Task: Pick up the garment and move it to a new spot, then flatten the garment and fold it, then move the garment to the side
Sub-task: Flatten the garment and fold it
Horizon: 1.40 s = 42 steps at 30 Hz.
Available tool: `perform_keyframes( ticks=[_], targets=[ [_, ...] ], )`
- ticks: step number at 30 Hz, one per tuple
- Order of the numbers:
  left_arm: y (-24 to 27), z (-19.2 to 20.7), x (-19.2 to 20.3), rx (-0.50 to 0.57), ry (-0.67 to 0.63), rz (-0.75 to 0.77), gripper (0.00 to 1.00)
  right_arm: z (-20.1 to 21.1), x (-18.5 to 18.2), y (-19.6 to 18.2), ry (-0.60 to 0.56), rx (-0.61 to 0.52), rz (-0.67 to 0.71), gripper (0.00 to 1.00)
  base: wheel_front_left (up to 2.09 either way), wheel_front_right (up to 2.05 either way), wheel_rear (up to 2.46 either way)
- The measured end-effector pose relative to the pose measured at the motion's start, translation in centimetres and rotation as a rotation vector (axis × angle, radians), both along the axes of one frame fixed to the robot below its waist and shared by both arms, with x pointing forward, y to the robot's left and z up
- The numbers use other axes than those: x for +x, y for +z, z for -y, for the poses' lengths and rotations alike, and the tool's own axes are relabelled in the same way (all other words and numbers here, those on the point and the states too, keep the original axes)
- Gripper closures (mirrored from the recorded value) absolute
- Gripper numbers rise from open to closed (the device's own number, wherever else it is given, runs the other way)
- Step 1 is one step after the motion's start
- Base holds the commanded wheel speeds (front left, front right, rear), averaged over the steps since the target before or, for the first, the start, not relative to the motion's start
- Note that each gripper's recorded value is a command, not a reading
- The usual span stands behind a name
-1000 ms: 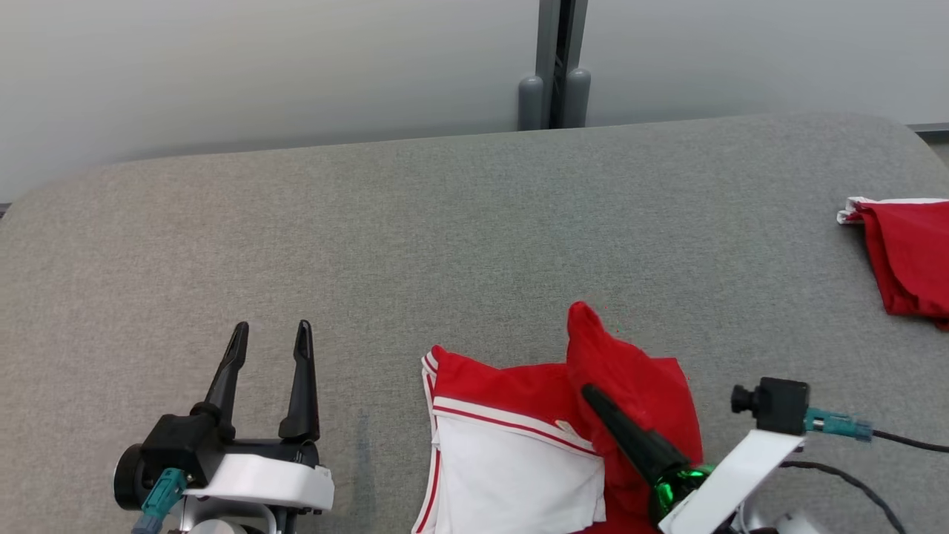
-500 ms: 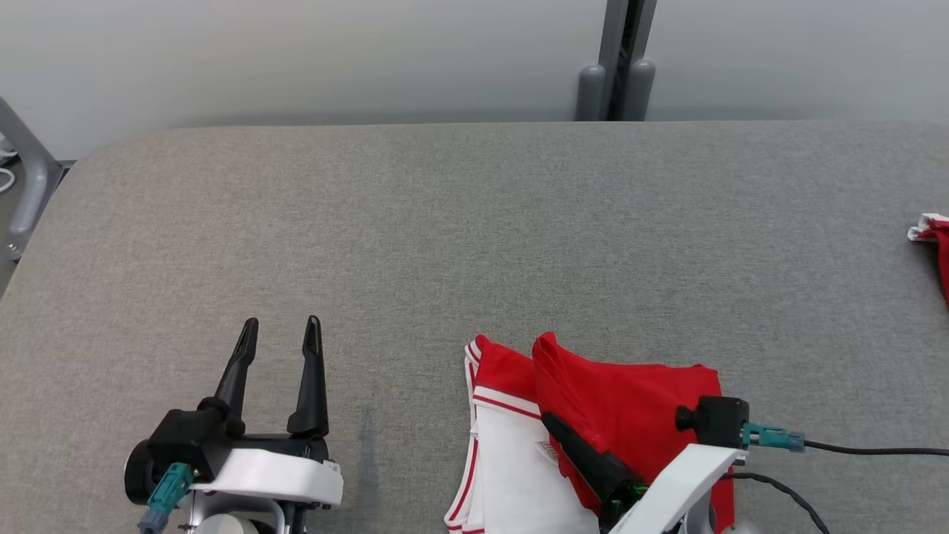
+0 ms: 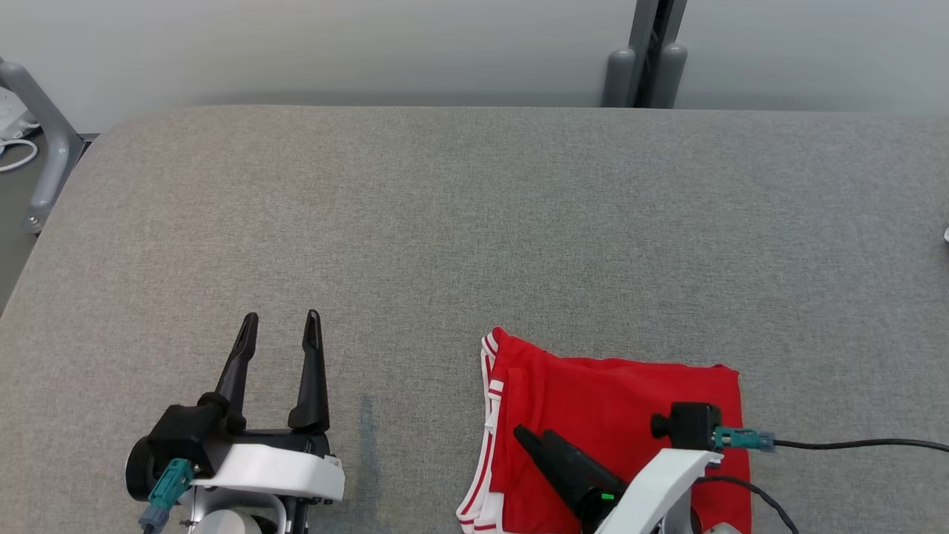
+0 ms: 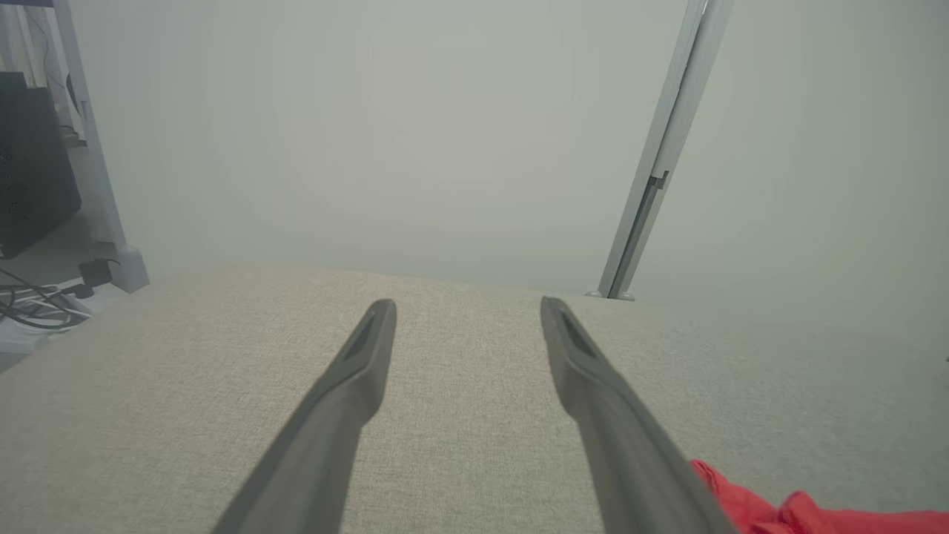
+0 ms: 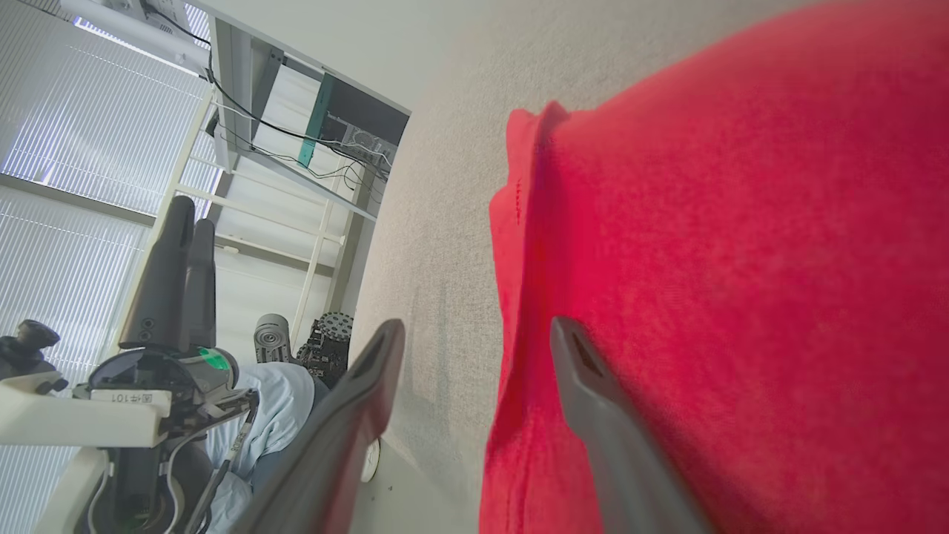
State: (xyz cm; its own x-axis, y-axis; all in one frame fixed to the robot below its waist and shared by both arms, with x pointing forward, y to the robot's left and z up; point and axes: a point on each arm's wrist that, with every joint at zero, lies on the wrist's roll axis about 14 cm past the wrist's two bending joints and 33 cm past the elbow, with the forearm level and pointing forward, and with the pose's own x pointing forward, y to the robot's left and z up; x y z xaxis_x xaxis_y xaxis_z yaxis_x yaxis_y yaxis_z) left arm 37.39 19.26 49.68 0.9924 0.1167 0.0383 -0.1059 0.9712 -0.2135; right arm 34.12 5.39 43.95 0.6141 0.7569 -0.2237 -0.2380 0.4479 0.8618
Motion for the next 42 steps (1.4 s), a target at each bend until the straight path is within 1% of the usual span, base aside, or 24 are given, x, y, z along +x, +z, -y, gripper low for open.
perform_keyframes(
  ticks=[6, 13, 14, 22, 28, 32, 35, 37, 39, 42],
  targets=[
    [0.0, 0.1, 0.1, -0.003, -0.003, 0.0, 0.0, -1.0, -0.6, 0.6, 0.037, 0.018, -0.001, 0.0, 0.0, 0.0, 0.0],
    [0.3, 0.2, 0.2, -0.006, -0.006, 0.008, 0.0, -2.0, -2.1, -0.4, 0.099, -0.012, -0.03, 0.0, 0.0, 0.0, 0.0],
    [0.3, 0.2, 0.2, -0.006, -0.004, 0.008, 0.0, -2.4, -2.6, -0.6, 0.123, -0.018, -0.038, 0.0, 0.0, 0.0, 0.0],
    [0.3, 0.1, 0.2, -0.006, 0.0, 0.009, 0.0, -2.9, -4.1, -1.6, 0.178, -0.044, -0.074, 0.0, 0.0, 0.0, 0.0],
    [0.4, 0.3, 0.3, -0.007, -0.005, 0.012, 0.0, -2.9, -4.4, -1.5, 0.188, -0.05, -0.072, 0.0, 0.0, 0.0, 0.0],
    [0.6, 0.6, 0.5, -0.007, -0.017, 0.02, 0.0, -2.0, -2.9, 0.1, 0.137, -0.022, -0.025, 0.0, 0.0, 0.0, 0.0],
    [1.0, 1.2, 0.8, -0.003, -0.037, 0.032, 0.0, 0.5, -0.6, 1.8, 0.062, -0.027, 0.049, 0.0, 0.0, 0.0, 0.0],
    [1.2, 1.6, 0.9, -0.004, -0.05, 0.041, 0.0, 2.9, 0.9, 2.6, 0.004, -0.065, 0.115, 0.0, 0.0, 0.0, 0.0],
    [1.5, 2.0, 1.1, -0.005, -0.063, 0.05, 0.0, 5.8, 2.6, 3.8, -0.06, -0.137, 0.221, 0.0, 0.0, 0.0, 0.0],
    [1.9, 2.9, 1.4, -0.003, -0.088, 0.064, 0.0, 10.3, 5.0, 6.5, -0.202, -0.207, 0.382, 0.0, 0.0, 0.0, 0.0]
  ],
)
